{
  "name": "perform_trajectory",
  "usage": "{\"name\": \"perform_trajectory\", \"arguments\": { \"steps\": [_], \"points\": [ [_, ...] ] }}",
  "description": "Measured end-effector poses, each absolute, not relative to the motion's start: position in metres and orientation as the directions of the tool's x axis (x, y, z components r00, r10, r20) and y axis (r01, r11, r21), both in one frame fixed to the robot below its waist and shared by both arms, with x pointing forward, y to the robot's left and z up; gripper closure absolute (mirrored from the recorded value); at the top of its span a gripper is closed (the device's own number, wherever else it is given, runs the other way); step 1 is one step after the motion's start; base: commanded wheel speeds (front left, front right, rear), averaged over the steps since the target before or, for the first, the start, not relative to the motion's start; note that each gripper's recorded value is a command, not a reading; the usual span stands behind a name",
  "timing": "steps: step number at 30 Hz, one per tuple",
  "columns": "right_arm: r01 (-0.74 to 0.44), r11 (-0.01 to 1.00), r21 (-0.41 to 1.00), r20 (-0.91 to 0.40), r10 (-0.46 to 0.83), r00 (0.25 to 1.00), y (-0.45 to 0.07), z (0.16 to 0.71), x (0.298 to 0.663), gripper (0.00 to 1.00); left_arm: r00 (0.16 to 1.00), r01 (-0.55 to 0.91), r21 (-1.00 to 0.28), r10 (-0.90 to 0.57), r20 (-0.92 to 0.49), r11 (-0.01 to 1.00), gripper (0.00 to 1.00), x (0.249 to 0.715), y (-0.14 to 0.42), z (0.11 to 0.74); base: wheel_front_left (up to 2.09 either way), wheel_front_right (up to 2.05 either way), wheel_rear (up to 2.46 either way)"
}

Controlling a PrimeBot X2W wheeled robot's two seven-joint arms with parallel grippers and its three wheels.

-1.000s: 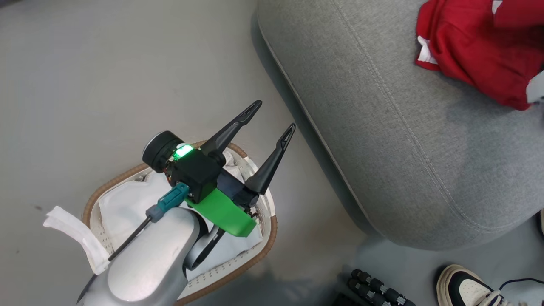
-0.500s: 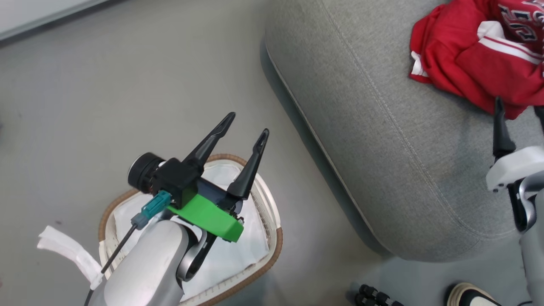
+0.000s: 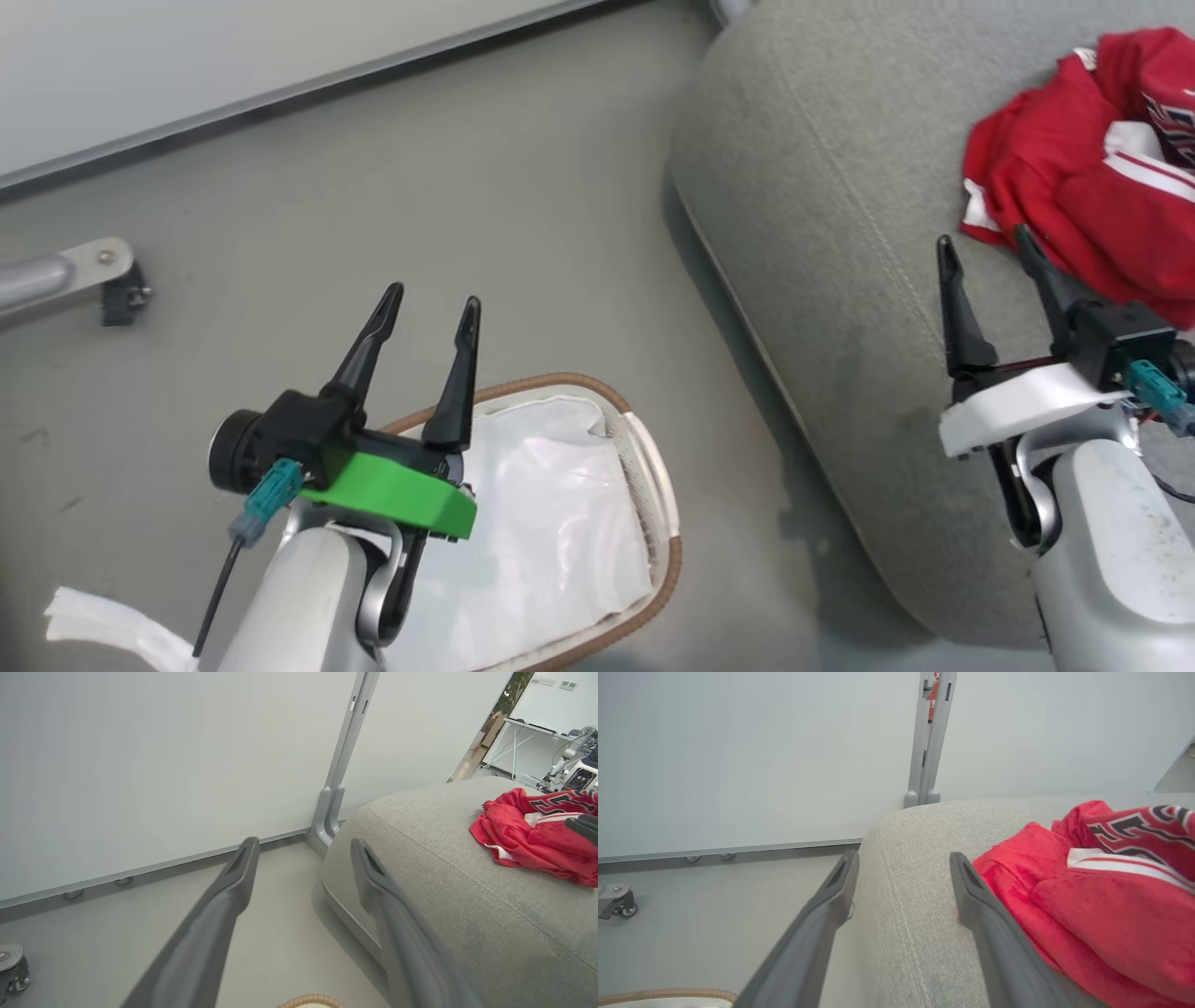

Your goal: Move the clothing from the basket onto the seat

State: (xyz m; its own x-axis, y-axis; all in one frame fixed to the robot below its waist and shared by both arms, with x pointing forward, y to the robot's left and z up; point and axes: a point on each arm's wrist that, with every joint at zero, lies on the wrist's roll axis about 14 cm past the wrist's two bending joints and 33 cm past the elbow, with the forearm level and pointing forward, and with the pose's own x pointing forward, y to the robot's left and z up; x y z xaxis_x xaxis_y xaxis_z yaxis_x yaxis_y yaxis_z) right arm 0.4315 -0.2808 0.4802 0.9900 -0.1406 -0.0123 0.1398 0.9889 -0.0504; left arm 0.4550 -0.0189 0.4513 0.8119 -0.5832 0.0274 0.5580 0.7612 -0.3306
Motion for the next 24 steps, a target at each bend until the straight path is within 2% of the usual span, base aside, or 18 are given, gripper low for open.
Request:
{"name": "perform_trajectory", "arguments": {
  "steps": [10,18,24],
  "points": [
    [-0.043,0.998,0.046,0.054,0.04,0.998,-0.201,0.495,0.453,0.0,0.934,0.335,-0.251,-0.356,-0.042,0.908,0.0,0.444,0.07,0.446,0.0,0.0,0.0],
    [-0.114,0.99,0.08,0.057,0.11,0.992,-0.168,0.498,0.44,0.0,0.976,0.179,-0.21,-0.201,-0.085,0.961,0.0,0.419,0.125,0.443,0.0,0.0,0.0],
    [-0.127,0.987,0.097,0.036,0.124,0.992,-0.16,0.492,0.42,0.0,0.984,0.108,-0.198,-0.133,-0.117,0.974,0.0,0.394,0.149,0.437,0.0,0.0,0.0]
  ]
}}
